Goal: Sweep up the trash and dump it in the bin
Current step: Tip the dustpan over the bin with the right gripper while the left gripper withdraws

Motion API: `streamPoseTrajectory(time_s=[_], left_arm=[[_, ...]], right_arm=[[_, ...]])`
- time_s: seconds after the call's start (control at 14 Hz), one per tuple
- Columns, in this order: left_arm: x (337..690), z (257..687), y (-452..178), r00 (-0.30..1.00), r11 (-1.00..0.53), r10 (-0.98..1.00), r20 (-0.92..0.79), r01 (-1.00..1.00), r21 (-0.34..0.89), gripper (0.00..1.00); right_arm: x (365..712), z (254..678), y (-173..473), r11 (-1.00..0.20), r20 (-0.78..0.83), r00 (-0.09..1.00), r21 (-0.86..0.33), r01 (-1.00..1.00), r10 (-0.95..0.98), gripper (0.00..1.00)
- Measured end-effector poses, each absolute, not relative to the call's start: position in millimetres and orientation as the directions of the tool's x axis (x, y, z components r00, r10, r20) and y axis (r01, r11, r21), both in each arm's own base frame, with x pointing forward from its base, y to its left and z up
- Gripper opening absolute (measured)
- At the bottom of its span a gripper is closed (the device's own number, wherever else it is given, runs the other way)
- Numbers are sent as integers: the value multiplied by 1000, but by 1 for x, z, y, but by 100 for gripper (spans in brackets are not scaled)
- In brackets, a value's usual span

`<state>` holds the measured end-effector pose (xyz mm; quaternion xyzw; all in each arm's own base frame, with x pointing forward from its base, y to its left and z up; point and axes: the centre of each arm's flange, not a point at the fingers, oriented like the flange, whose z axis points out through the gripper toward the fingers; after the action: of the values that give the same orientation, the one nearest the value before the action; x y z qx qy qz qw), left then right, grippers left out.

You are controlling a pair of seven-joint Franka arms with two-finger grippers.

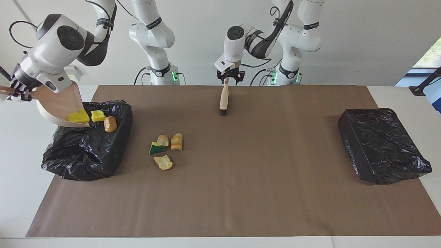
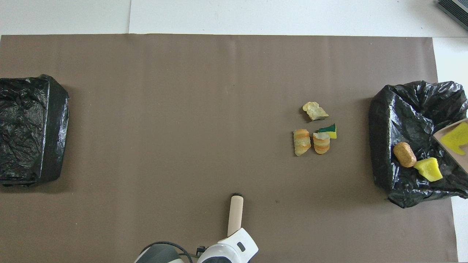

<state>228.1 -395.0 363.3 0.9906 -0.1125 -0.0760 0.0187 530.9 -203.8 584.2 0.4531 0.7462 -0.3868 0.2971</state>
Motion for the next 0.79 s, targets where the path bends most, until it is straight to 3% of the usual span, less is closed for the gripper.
streamPoseTrajectory(time_s=[0.07,0.36,0.57,0.79], left_arm=[[254,383,-391,960,-968,-251,-128,-247,47,99],[372,492,-344,966,-963,-260,4,-260,70,100],[419,577,-315,965,-966,-252,72,-255,48,100],[455,628,-284,964,-965,-250,89,-256,61,100]], right_arm=[[523,593,-205,279,-797,-407,-308,910,446,32],[518,575,-199,310,-808,-433,-326,893,399,32],[524,549,-189,313,-825,-443,-343,886,352,32],[526,546,-181,324,-831,-460,-362,874,313,32]])
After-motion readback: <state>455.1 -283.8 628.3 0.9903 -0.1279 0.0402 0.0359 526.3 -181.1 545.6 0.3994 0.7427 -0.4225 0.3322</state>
